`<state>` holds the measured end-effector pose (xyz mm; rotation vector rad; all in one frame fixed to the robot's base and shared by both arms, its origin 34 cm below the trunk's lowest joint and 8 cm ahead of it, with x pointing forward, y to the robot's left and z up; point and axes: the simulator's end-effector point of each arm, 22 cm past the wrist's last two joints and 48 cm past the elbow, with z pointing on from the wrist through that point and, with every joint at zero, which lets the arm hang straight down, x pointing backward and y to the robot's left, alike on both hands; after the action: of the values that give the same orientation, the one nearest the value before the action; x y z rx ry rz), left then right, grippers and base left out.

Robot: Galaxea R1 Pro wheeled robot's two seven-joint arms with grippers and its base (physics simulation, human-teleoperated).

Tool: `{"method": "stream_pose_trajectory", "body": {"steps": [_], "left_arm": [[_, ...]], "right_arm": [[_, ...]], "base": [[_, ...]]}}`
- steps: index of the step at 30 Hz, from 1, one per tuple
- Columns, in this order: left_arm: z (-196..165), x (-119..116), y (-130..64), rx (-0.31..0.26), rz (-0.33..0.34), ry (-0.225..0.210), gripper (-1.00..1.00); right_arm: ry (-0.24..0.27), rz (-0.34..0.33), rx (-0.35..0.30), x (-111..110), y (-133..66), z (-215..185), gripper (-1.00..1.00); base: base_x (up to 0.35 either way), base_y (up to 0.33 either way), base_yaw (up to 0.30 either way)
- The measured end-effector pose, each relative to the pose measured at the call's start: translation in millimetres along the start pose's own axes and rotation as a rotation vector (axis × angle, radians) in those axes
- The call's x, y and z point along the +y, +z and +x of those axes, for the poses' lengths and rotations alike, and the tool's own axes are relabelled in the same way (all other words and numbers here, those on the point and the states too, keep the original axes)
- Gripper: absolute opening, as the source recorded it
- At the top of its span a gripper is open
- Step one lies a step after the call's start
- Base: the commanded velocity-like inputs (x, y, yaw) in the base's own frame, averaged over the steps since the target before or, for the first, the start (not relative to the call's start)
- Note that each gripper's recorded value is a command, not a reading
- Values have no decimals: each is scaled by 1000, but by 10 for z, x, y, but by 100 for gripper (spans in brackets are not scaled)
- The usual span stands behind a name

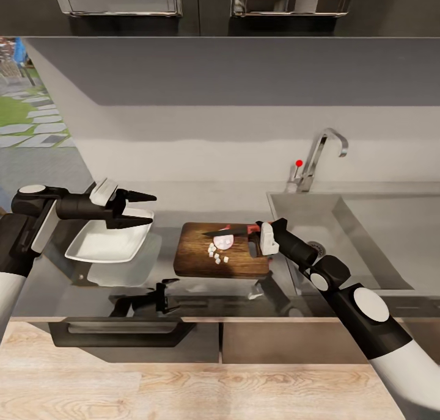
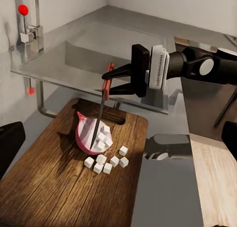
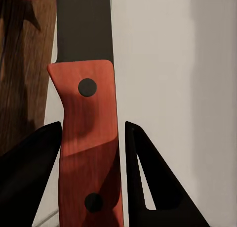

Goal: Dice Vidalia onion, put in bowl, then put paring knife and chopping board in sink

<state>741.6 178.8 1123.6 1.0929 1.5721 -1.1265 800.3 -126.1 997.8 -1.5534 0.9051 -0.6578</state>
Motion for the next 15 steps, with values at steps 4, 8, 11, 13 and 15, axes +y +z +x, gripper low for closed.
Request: {"method": "stream_pose_trajectory", "body": {"steps": [4,8,11,13,15], "left_arm": [[38,18,6,0,-2,-2,100],[74,30,12,-1,-1,-2,100],[86,35,14,-1,-2,-3,100],[110,43,19,-1,-2,-3,100],[122,47,22,-1,-2,-4,100]], "right_arm": [[0,0,1,35,11,9,-100],[0,0,2,71,21,18,-100],[0,-1,2,84,24,21,-100],[0,0,2,107,31,24,-100],[0,0,1,119,35,24,-100]], "base": [[0,0,0],[0,0,0],[0,0,0],[0,0,0],[0,0,0]]}}
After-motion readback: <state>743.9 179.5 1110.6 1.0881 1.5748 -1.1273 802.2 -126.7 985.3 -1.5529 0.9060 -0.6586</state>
